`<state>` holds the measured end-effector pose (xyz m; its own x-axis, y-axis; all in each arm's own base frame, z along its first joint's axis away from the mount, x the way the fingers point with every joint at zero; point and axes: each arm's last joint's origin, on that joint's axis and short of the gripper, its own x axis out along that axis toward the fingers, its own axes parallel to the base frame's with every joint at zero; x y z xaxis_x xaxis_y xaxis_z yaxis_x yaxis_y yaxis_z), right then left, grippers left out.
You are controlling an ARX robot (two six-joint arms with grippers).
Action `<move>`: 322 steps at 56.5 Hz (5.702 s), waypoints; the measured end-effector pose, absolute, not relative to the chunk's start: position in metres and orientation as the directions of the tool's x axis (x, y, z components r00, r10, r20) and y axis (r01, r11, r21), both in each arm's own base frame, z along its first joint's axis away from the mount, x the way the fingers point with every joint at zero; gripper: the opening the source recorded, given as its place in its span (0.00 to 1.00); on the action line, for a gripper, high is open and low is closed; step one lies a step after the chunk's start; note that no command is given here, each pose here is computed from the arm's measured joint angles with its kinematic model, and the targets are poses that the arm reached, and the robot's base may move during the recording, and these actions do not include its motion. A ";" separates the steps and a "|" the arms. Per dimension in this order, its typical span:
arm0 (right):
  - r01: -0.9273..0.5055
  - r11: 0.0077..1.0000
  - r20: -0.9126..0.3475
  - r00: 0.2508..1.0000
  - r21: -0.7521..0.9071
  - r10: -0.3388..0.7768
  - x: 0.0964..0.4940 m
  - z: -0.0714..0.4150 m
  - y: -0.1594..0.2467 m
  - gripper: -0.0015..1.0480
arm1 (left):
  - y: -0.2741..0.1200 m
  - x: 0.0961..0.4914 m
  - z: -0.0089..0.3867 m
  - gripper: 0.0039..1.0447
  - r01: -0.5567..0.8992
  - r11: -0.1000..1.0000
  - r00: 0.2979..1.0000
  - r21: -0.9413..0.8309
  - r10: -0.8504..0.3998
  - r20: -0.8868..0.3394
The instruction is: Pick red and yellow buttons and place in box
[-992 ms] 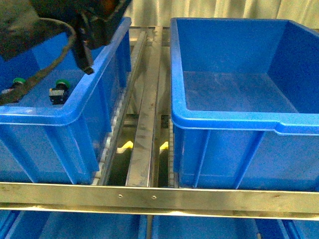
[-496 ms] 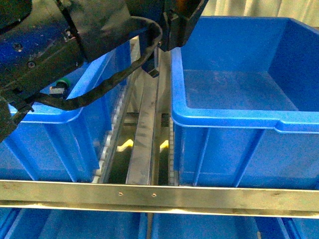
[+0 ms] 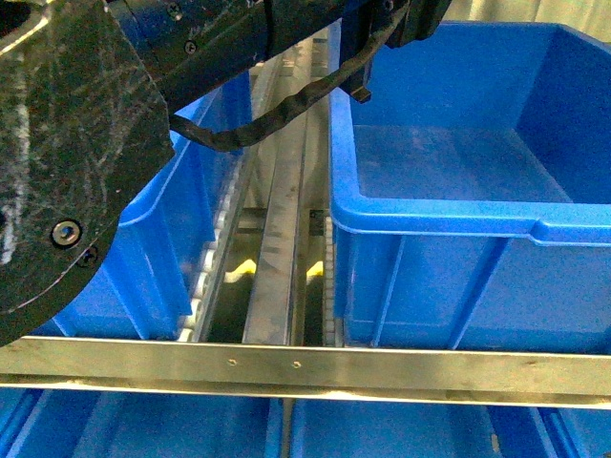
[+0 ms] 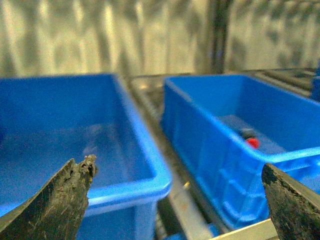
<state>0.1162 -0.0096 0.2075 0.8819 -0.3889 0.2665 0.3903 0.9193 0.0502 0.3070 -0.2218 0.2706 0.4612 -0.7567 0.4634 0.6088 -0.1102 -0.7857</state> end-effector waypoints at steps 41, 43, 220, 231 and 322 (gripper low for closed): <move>-0.345 0.005 0.343 0.931 0.939 -0.125 0.211 0.303 0.015 0.94 | -0.223 0.316 0.283 0.24 0.636 -0.045 0.502 -0.771 -0.734 0.457; -0.335 -0.011 0.332 0.937 0.942 -0.109 0.215 0.300 0.022 0.94 | -0.223 0.317 0.284 0.24 0.637 -0.045 0.502 -0.769 -0.733 0.458; -0.336 0.088 0.335 0.942 0.938 0.024 0.241 0.304 0.111 0.40 | -0.260 0.306 0.285 0.93 0.673 -0.008 0.460 -0.740 -0.778 0.428; -0.325 0.095 0.325 0.946 0.941 0.016 0.241 0.300 0.110 0.40 | -0.260 0.298 0.295 0.93 0.704 -0.005 0.441 -0.710 -0.781 0.443; -0.177 0.631 0.234 0.972 0.755 -0.008 0.199 0.292 0.140 0.40 | 0.000 0.098 0.184 0.02 0.003 1.000 1.000 -0.016 -0.003 -0.002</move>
<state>0.1990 0.1395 0.2921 0.9723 -0.0077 0.2338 -0.1765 0.6315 0.7550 0.0975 -0.0004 0.1839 1.0000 -0.0034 -0.0017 0.0034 0.9999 -0.0158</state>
